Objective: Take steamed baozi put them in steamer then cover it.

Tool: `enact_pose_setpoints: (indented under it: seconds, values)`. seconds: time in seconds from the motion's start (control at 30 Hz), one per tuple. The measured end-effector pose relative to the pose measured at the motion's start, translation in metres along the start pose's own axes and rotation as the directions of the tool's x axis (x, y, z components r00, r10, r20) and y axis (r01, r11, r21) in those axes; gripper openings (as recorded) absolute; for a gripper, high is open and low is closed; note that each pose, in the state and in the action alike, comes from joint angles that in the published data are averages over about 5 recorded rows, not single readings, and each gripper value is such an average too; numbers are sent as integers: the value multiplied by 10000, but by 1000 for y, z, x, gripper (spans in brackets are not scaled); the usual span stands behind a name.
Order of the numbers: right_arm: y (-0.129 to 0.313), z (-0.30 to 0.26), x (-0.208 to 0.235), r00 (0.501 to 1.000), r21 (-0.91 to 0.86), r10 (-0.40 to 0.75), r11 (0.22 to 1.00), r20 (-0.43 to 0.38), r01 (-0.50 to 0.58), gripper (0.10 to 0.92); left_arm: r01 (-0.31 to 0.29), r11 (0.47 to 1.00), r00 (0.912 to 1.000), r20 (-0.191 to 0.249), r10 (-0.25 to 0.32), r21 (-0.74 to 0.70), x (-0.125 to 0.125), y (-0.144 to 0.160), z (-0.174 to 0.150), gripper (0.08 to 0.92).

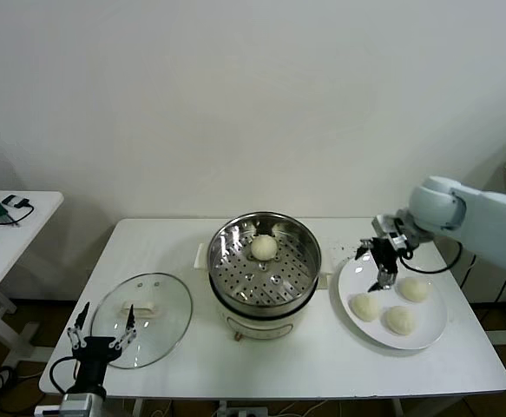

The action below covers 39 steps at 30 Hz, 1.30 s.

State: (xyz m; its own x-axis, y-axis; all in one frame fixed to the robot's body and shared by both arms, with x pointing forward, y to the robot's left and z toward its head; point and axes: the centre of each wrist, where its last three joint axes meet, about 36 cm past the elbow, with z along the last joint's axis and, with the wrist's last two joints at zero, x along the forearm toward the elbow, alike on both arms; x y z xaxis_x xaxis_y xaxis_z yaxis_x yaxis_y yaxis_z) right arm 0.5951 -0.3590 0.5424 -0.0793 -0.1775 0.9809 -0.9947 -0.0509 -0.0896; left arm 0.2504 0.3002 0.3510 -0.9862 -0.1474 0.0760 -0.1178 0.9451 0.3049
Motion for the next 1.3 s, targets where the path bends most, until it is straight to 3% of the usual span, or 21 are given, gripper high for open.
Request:
enact_pose_setpoints:
  seconds: [0.4, 1.0, 1.3]
  values:
    - [6, 33, -58, 9990, -1099, -267, 9937, -370, 225, 823, 29, 10000, 9999, -129, -29, -34, 3, 1, 3, 823]
    - [-13, 22, -98, 9985, -1319, -400, 9907, -371, 348, 823, 148, 9998, 9995, -266, -151, -111, 6, 5, 11, 823]
    - [-14, 23, -98, 9985, -1374, -435, 9898, -329, 386, 729, 161, 9998, 9994, -305, -165, -133, 8, 6, 13, 823]
